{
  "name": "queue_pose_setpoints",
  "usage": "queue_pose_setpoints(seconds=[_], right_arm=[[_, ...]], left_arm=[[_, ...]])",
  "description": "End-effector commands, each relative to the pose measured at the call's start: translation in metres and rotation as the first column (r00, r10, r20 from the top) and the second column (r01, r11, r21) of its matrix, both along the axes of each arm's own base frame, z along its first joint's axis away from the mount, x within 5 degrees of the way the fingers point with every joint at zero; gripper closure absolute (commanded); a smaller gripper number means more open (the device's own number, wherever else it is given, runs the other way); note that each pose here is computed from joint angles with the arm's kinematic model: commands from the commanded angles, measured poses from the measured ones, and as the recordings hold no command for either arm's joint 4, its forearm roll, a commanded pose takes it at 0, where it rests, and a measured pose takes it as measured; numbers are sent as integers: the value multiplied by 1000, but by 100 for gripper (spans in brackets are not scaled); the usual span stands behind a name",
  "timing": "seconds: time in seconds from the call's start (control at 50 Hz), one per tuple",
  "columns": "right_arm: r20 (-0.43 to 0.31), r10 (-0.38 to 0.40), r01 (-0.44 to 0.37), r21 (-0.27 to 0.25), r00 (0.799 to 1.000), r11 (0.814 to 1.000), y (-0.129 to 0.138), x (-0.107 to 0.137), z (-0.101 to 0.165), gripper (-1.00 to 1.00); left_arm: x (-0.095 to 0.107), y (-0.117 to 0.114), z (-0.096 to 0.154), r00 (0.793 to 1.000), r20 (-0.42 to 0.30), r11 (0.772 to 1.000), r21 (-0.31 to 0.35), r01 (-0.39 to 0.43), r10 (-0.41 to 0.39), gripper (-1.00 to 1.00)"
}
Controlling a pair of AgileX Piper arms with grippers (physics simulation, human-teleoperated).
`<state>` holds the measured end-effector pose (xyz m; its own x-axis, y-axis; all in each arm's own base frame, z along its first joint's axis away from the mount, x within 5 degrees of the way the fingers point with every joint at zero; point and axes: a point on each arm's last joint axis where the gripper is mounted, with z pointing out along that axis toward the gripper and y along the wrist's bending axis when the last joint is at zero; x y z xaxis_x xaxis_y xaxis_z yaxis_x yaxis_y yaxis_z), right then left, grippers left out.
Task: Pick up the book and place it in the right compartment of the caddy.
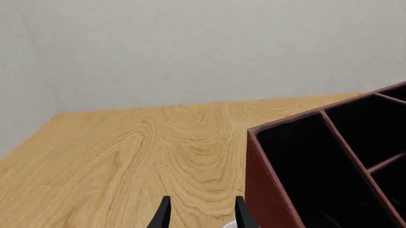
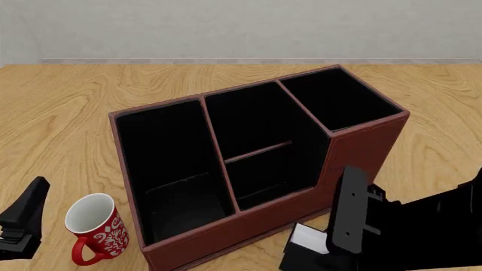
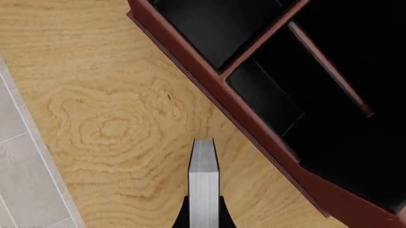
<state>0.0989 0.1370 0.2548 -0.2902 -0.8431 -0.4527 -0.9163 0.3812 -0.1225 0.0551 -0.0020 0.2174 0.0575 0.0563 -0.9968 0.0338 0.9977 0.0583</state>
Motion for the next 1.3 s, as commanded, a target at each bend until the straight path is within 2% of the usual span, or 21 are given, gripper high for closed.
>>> queue_pose_setpoints(seconds=[0.02,0.12,0.32,0.34,0.62,0.68,0.88,1.0,1.06,1.16,1.3], right_arm=[[25,-18,17,14,1000,1000,-14,-2,18,100],[52,-18,17,15,999,1000,-23,-3,31,100],[58,-10,8,28,998,1000,-30,-11,53,100],[65,-8,6,36,998,999,-34,-14,62,100],[101,2,-6,49,995,999,-49,-24,90,100],[109,0,-9,86,994,996,-49,-27,107,100],[139,-29,13,119,990,993,-54,-28,118,100],[164,-33,6,161,986,987,-54,-30,132,100],[158,-24,-11,214,987,977,-47,-32,149,100],[184,-43,1,220,982,976,-53,-31,152,100],[216,-75,19,254,974,967,-58,-32,165,100]], left_arm=[[-1,0,5,1000,12,1000,-3,0,0,-100],[-2,0,9,1000,20,1000,-8,-1,2,-100],[-2,0,8,1000,22,1000,-13,0,0,-100],[-2,0,9,1000,23,1000,-16,0,0,-100],[-1,0,7,1000,22,1000,-16,3,-3,-100],[-1,0,8,1000,24,1000,-16,3,-3,-100],[-2,0,11,1000,27,1000,-16,4,-3,-100],[-2,0,12,1000,30,1000,-19,3,-2,-100],[-3,0,13,999,32,1000,-20,3,-2,-100],[-3,0,15,999,34,1000,-20,1,0,-100],[-4,0,17,999,37,1000,-19,-4,4,-100]])
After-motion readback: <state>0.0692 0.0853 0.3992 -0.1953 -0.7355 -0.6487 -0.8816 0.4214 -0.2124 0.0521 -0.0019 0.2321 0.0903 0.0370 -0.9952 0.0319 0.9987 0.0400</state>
